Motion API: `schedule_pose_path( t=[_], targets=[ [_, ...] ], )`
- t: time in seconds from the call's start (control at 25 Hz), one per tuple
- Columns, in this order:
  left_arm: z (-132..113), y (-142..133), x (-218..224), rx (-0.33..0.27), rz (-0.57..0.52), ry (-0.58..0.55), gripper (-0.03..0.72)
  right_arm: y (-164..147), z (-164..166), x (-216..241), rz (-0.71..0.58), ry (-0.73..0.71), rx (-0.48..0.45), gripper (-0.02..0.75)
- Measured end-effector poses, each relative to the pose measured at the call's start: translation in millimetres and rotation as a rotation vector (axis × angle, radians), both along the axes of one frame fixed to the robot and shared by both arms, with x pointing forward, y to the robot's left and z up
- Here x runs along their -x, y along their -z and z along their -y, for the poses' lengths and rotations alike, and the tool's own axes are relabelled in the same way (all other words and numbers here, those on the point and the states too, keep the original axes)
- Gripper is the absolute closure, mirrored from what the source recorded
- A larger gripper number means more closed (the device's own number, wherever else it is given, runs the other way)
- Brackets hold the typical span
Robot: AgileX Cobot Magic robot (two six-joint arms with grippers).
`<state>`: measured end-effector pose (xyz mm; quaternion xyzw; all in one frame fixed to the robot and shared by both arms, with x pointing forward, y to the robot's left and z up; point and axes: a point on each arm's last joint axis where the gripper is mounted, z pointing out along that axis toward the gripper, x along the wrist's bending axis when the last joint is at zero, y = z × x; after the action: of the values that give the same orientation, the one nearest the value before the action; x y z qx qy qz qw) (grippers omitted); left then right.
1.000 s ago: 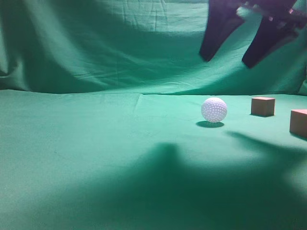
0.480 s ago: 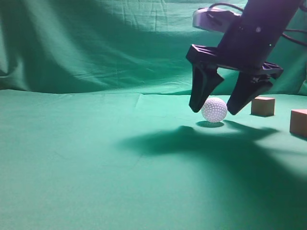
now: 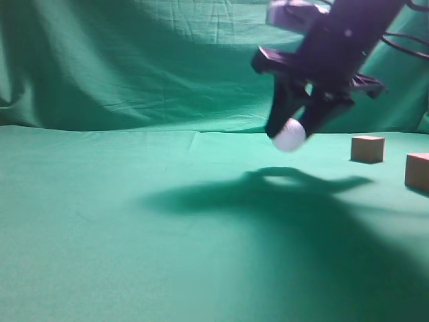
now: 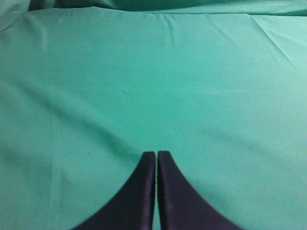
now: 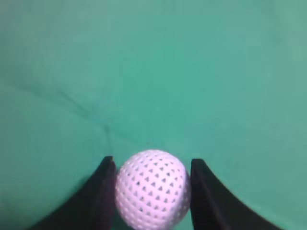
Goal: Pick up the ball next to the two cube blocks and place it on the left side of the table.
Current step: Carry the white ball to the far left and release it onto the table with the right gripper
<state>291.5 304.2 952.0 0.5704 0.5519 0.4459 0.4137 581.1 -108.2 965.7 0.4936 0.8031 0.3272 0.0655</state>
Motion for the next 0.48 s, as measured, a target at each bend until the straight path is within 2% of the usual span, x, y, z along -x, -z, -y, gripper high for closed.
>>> schedule_pose_path(
  t=[0.12, 0.28, 0.48],
  targets=[
    [0.0, 0.0, 0.0, 0.000, 0.000, 0.000, 0.688, -38.3, -28.1, -7.7, 0.100, -0.045, -0.093, 0.431],
    [0.0, 0.0, 0.0, 0.000, 0.000, 0.000, 0.688, -80.1, -87.8, -9.0, 0.247, -0.209, -0.162, 0.431],
    [0.0, 0.0, 0.0, 0.000, 0.000, 0.000, 0.688, -83.1, -160.3, -25.7, 0.288, -0.307, -0.274, 0.431]
  ],
)
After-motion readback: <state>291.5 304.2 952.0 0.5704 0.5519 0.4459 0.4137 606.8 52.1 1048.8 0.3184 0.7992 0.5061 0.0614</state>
